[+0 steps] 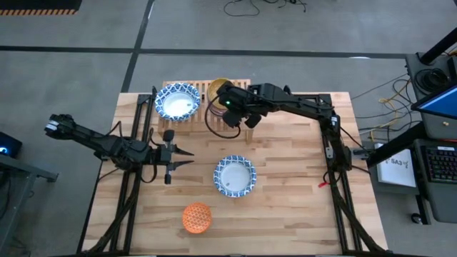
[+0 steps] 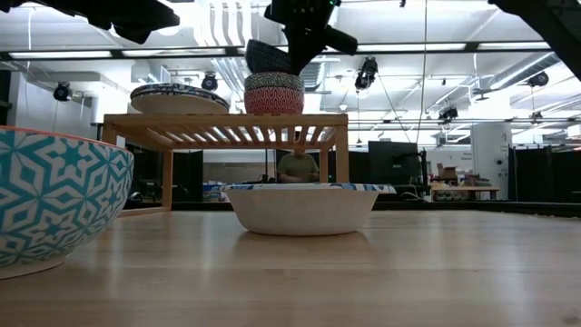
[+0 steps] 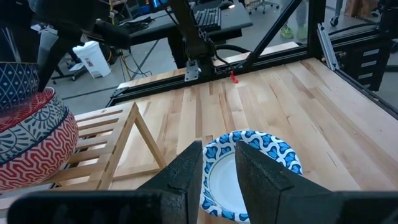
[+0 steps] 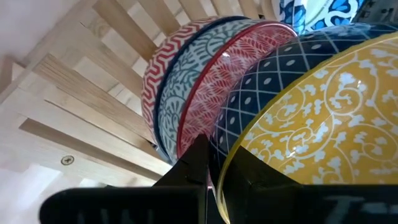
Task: Place and stack bowls onto a shelf
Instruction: Stack the yellow pattern bowl on top of the red pattern bowl on the shelf
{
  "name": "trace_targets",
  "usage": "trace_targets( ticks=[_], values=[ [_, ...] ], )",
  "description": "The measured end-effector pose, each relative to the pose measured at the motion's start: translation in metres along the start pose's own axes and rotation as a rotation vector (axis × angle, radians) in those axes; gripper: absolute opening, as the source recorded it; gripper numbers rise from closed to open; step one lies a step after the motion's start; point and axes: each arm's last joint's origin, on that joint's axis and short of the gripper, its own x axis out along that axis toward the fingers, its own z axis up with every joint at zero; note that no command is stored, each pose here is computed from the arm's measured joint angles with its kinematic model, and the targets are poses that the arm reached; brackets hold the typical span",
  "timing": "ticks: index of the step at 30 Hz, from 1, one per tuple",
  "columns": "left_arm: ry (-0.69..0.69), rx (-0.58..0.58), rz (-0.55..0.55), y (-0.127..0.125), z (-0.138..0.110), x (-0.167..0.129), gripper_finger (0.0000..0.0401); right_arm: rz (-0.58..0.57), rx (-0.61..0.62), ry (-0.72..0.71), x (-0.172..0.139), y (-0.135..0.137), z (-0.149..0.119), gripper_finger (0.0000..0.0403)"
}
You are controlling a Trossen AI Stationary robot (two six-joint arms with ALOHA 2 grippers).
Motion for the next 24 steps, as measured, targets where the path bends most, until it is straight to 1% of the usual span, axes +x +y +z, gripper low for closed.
trace_targets(
  ticks=[4,21,24],
  values=[
    [0.000,0.000,0.000,0.0000,0.0000,0.0000,0.0079,-0.010,0.000,0.024,-0.0006,-0.0002,-0.0008,0.0013],
    [0.000,0.000,0.000,0.0000,0.0000,0.0000,0.0079,-0.007,-0.001,0.027,-0.0005,0.0001,-0.0009,0.0013],
    [0.000,0.000,0.000,0.0000,0.0000,0.0000,0.0079,-0.007,-0.001,0.027,-0.0005,0.0001,-0.0010,0.0020]
  ],
)
